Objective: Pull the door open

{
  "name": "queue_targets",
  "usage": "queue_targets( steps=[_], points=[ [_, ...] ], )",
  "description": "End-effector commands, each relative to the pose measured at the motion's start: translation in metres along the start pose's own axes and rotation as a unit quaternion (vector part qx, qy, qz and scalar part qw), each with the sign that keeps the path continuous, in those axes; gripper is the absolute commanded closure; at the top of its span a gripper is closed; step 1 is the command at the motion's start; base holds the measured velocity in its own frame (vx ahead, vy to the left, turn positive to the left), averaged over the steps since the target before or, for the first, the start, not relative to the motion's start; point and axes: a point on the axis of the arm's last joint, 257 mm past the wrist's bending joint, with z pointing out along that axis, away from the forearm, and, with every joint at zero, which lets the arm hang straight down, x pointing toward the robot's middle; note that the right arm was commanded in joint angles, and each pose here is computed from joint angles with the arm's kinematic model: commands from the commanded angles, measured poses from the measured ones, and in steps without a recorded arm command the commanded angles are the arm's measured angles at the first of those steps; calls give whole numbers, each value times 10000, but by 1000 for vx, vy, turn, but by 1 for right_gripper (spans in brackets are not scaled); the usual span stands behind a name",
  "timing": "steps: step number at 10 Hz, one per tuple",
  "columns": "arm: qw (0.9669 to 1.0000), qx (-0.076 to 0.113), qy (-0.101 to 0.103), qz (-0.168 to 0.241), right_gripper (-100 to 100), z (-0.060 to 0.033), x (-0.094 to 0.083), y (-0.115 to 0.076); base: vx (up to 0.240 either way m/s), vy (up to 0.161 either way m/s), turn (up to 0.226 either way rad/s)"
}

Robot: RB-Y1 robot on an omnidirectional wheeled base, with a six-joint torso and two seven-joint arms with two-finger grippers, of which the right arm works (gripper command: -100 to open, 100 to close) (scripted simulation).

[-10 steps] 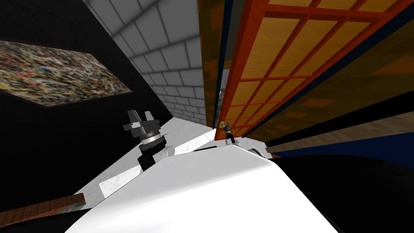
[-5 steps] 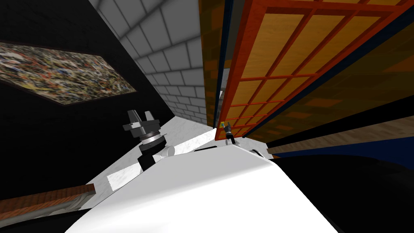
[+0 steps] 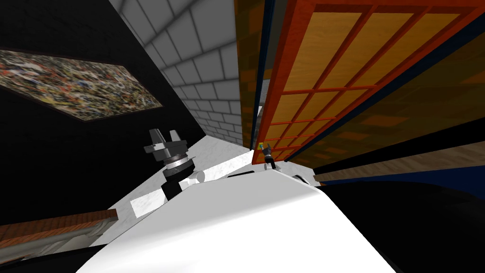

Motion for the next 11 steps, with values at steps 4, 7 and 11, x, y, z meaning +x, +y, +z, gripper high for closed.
queue_targets(
  steps=[4, 7, 11],
  points=[
    [9987, 60, 100, 502, -100, -5, 235, -159, -31, -17, 34],
    [9966, 20, 50, 828, -100, -24, 225, -152, -13, 4, 30],
    [9969, 104, -44, 776, -100, -77, 137, -213, -16, -14, 28]
  ],
)
